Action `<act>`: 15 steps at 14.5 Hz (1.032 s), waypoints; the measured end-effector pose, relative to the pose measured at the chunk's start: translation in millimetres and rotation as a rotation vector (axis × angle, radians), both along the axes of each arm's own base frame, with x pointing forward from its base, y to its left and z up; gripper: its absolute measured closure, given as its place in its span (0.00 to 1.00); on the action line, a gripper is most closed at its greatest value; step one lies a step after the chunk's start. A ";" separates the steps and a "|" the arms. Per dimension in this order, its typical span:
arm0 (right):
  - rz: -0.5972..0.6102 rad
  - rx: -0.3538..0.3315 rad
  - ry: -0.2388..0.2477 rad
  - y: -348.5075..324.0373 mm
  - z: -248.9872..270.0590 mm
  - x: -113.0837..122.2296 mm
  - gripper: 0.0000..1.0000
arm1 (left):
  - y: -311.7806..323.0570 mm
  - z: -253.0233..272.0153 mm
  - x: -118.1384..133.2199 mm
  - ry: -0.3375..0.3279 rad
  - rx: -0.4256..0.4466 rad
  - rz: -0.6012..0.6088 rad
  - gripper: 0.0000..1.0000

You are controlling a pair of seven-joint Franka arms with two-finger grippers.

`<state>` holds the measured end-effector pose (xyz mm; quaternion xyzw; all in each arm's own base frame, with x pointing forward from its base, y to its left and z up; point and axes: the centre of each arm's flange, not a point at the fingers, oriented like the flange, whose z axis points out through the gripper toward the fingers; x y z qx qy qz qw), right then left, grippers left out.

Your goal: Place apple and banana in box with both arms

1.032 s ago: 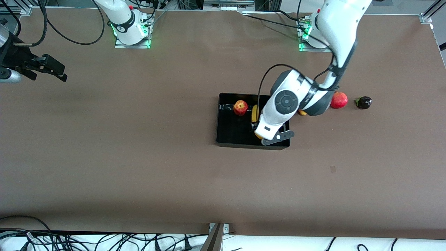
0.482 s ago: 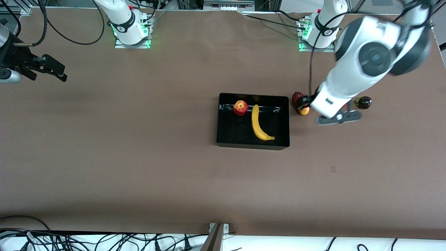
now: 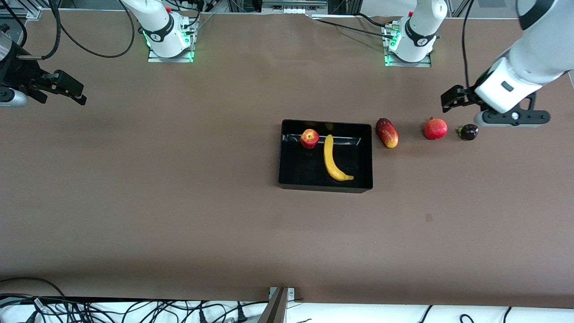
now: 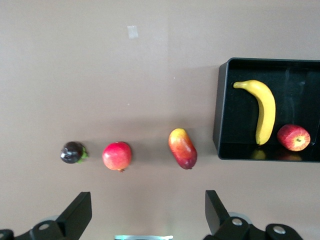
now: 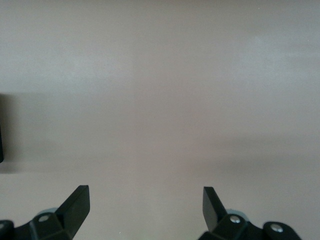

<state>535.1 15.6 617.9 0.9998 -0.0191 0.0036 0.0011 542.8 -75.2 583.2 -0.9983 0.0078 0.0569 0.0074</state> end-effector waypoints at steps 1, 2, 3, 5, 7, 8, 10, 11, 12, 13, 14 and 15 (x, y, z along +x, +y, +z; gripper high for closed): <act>0.000 0.000 0.000 0.0 0.0 0.0 0.00 | 9.9 5.4 -2.0 -0.005 -0.003 -0.017 0.00; 0.000 0.000 0.000 0.0 0.0 0.0 0.00 | 18.1 10.5 -4.4 -0.009 -0.005 -0.036 0.00; 0.000 0.000 0.000 0.0 0.0 0.0 0.00 | 25.4 15.9 -7.0 -0.015 -0.007 -0.052 0.00; 0.000 0.000 0.000 0.0 0.0 0.0 0.00 | 40.0 25.9 -12.0 -0.027 -0.009 -0.077 0.00; 0.000 0.000 0.000 0.0 0.0 0.0 0.00 | 54.8 35.1 -16.6 -0.042 -0.008 -0.098 0.00; 0.000 0.000 0.000 0.0 0.0 0.0 0.00 | 59.3 38.8 -18.5 -0.048 -0.002 -0.105 0.00; 0.000 0.000 0.000 0.0 0.0 0.0 0.00 | 61.2 43.8 -21.1 -0.056 0.021 -0.115 0.00; 0.000 0.000 0.000 0.0 0.0 0.0 0.00 | 60.7 45.5 -21.7 -0.060 0.024 -0.117 0.00; 0.000 0.000 0.000 0.0 0.0 0.0 0.00 | 60.5 46.8 -21.8 -0.063 0.024 -0.118 0.00; 0.000 0.000 0.000 0.0 0.0 0.0 0.00 | 60.2 47.9 -21.7 -0.065 0.024 -0.118 0.00; 0.000 0.000 0.000 0.0 0.0 0.0 0.00 | 59.6 48.3 -21.7 -0.066 0.024 -0.119 0.00; 0.000 0.000 0.000 0.0 0.0 0.0 0.00 | 58.9 48.4 -21.7 -0.067 0.024 -0.121 0.00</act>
